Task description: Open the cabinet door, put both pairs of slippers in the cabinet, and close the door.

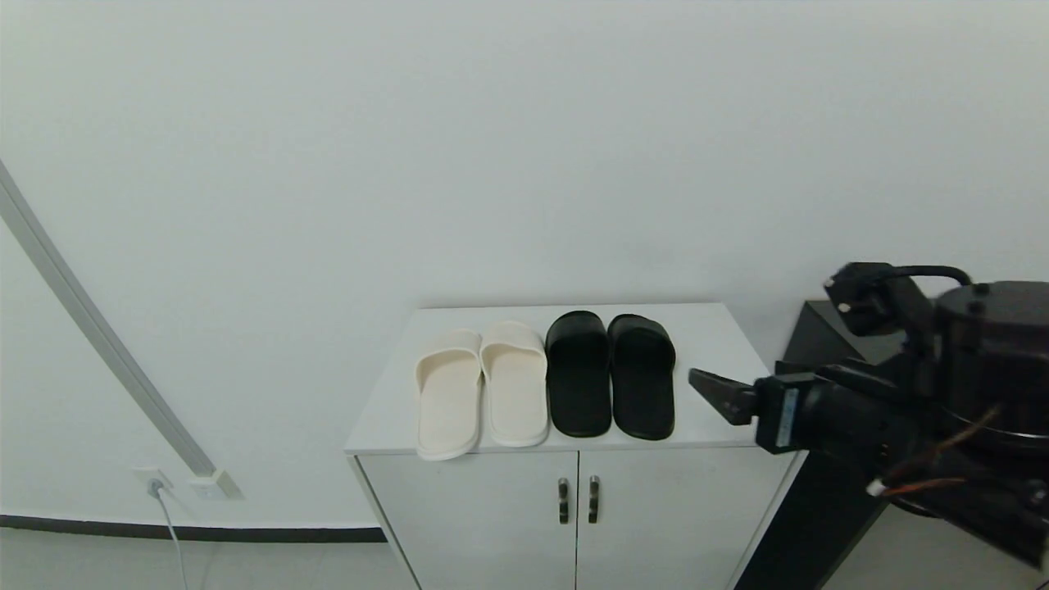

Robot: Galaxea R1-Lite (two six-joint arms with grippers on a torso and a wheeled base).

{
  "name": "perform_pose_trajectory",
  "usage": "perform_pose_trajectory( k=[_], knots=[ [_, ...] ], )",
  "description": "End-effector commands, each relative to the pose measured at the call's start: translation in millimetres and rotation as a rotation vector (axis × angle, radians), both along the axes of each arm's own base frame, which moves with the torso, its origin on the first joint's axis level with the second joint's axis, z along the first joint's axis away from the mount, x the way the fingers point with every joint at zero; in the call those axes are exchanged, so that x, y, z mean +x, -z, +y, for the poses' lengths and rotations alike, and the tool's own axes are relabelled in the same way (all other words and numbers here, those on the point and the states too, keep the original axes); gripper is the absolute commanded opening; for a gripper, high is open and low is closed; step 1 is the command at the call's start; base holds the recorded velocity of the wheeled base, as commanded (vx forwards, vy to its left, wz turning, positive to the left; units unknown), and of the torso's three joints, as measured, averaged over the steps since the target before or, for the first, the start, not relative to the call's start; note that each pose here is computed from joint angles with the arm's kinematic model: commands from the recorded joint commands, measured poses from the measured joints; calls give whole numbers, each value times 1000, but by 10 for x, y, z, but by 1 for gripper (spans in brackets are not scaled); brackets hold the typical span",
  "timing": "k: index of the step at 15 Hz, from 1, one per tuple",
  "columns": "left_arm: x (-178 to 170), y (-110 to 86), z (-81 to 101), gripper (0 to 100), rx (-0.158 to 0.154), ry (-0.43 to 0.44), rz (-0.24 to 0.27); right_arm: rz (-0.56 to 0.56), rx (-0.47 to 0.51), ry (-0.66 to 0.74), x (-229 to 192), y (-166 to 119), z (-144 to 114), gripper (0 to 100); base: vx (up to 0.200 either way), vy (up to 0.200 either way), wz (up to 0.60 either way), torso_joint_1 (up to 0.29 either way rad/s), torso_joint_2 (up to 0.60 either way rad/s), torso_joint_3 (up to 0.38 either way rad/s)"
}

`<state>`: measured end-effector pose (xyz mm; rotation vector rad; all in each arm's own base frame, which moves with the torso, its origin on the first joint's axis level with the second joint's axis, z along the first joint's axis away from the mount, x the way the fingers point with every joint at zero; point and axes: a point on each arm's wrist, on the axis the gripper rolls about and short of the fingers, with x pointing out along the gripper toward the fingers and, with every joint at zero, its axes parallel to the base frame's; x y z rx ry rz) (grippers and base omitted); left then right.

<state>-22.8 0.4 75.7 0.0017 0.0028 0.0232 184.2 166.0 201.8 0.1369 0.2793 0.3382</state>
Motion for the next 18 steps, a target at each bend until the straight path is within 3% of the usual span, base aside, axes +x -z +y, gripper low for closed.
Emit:
perform_pose_trajectory(
  k=[1, 7, 18],
  knots=[
    [0, 0, 0, 0, 0, 0, 0, 27, -54, 38, 358, 207, 496, 100, 0, 0, 0, 0, 0, 0],
    [0, 0, 0, 0, -2, 0, 0, 19, -130, 200, 846, 624, 1008, 100, 0, 0, 0, 0, 0, 0],
    [0, 0, 0, 0, -3, 0, 0, 4, -134, 303, 1577, 1029, 1248, 100, 0, 0, 0, 0, 0, 0]
  ],
)
